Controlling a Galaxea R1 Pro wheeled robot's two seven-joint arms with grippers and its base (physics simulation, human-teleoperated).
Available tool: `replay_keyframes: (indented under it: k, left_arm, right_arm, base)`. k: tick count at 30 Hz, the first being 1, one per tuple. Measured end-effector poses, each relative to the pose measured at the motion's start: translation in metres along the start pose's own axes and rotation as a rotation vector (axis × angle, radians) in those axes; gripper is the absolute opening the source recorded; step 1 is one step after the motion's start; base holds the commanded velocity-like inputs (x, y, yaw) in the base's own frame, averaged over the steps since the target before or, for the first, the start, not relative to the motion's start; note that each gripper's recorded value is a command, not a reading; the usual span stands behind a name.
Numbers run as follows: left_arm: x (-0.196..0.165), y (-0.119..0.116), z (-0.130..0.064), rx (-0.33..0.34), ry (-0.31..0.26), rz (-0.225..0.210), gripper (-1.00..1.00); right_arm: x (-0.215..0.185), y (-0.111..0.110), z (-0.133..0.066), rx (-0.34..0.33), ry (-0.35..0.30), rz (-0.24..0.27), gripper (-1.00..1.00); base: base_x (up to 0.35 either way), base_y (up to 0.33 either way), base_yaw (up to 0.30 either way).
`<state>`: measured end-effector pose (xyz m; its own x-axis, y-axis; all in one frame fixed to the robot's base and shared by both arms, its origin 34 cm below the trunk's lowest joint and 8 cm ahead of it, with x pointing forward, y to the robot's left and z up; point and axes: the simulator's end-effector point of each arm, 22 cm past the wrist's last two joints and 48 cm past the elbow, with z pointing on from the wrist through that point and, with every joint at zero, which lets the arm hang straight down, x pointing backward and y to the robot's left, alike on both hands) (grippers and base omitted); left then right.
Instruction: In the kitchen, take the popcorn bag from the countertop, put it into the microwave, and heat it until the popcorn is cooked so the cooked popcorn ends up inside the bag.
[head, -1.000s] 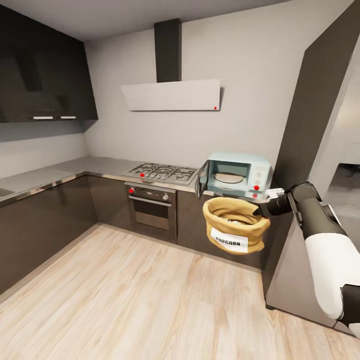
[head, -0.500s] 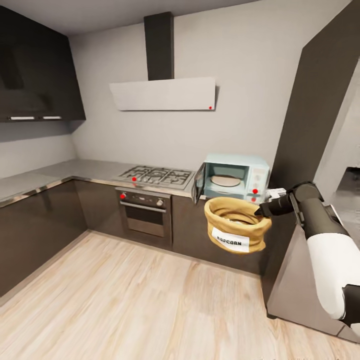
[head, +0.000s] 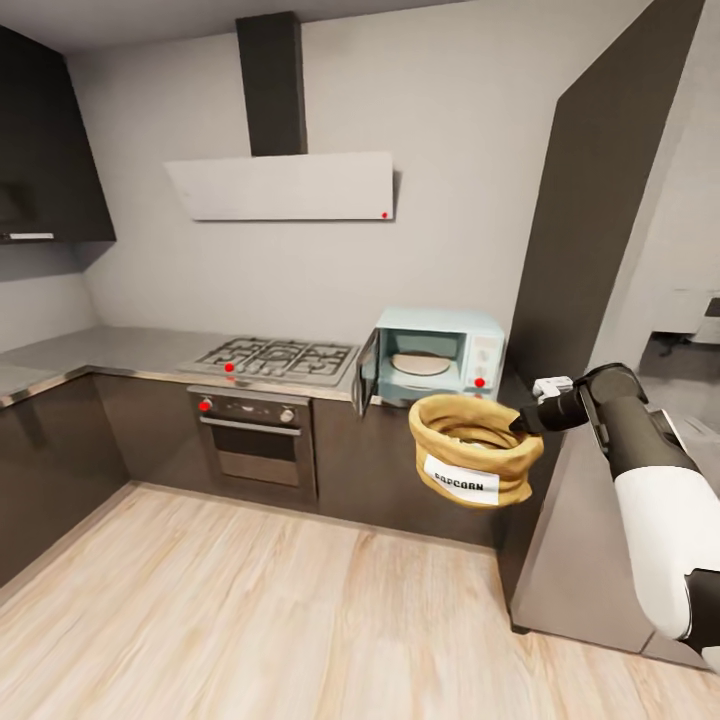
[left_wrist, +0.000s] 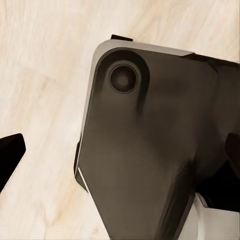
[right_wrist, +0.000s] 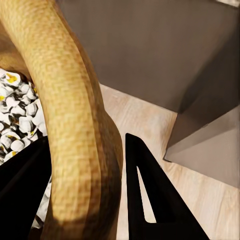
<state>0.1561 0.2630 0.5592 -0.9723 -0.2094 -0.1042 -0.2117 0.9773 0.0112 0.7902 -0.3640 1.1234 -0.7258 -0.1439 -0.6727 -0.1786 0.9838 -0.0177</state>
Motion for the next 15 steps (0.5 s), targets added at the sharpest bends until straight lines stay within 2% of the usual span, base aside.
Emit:
replay_keyframes:
  k: [15]
  left_arm:
    - [-0.0003,-0.0003,0.0,0.002,-0.001,0.001,1.0]
  right_arm:
    - [-0.0003,0.0031,0.0006,-0.007,0.0,-0.002,-1.0]
  base:
    - [0.321,0.0,-0.002]
